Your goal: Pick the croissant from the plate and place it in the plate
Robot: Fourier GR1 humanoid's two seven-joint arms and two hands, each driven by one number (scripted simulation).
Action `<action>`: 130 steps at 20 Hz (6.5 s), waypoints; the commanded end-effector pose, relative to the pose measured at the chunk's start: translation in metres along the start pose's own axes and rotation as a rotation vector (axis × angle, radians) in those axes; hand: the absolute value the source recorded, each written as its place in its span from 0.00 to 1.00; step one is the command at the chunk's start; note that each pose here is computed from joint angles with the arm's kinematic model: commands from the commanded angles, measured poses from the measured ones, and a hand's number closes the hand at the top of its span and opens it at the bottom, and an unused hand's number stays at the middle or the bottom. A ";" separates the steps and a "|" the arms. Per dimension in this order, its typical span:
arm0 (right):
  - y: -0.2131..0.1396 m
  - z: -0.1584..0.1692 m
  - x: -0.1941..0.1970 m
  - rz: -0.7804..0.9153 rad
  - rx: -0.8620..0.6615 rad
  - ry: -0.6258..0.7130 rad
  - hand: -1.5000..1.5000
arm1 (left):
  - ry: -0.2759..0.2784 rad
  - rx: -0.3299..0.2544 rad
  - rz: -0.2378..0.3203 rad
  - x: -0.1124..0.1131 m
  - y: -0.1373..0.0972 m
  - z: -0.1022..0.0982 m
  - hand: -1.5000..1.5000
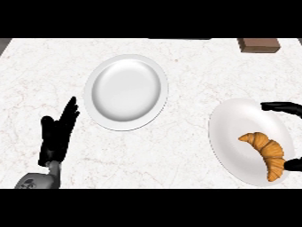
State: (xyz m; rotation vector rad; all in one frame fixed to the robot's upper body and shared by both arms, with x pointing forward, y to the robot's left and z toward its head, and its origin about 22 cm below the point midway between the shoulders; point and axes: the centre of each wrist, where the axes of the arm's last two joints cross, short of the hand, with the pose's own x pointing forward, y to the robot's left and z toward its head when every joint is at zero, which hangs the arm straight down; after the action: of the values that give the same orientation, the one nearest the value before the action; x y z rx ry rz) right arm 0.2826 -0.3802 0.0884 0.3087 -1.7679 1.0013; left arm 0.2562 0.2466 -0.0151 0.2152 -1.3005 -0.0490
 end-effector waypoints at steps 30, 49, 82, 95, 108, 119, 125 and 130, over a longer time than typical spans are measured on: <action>-0.002 -0.033 -0.048 0.419 0.658 0.138 0.00 | 0.003 0.017 0.002 -0.001 -0.011 -0.003 0.50; 0.009 -0.039 -0.075 0.484 0.653 0.073 1.00 | 0.028 0.009 -0.010 -0.003 -0.012 0.008 0.50; 0.150 -0.358 0.118 0.725 -0.854 0.618 1.00 | -0.002 -0.059 -0.033 0.016 -0.017 -0.004 0.50; 0.165 -0.376 0.110 0.737 -0.948 0.895 1.00 | -0.011 -0.068 -0.031 0.017 -0.027 -0.011 0.50; 0.162 -0.349 0.040 0.510 -0.619 1.145 1.00 | -0.047 -0.068 -0.036 0.021 -0.021 -0.002 0.50; 0.166 -0.355 0.068 0.285 -0.737 0.667 0.00 | -0.022 -0.030 -0.026 0.018 -0.008 -0.002 0.50; 0.171 -0.336 0.064 0.038 -0.971 0.481 0.00 | -0.012 -0.017 0.011 0.020 -0.008 -0.003 0.50; 0.185 -0.318 0.050 -0.061 -0.921 0.432 0.00 | 0.009 0.011 -0.016 -0.014 -0.002 0.007 0.50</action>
State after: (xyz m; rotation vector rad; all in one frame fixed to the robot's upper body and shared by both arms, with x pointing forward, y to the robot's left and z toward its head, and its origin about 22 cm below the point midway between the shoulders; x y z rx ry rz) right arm 0.3644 -0.0123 0.0903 -0.4792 -1.5886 0.1842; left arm 0.2584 0.2419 -0.0117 0.2180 -1.2995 -0.0597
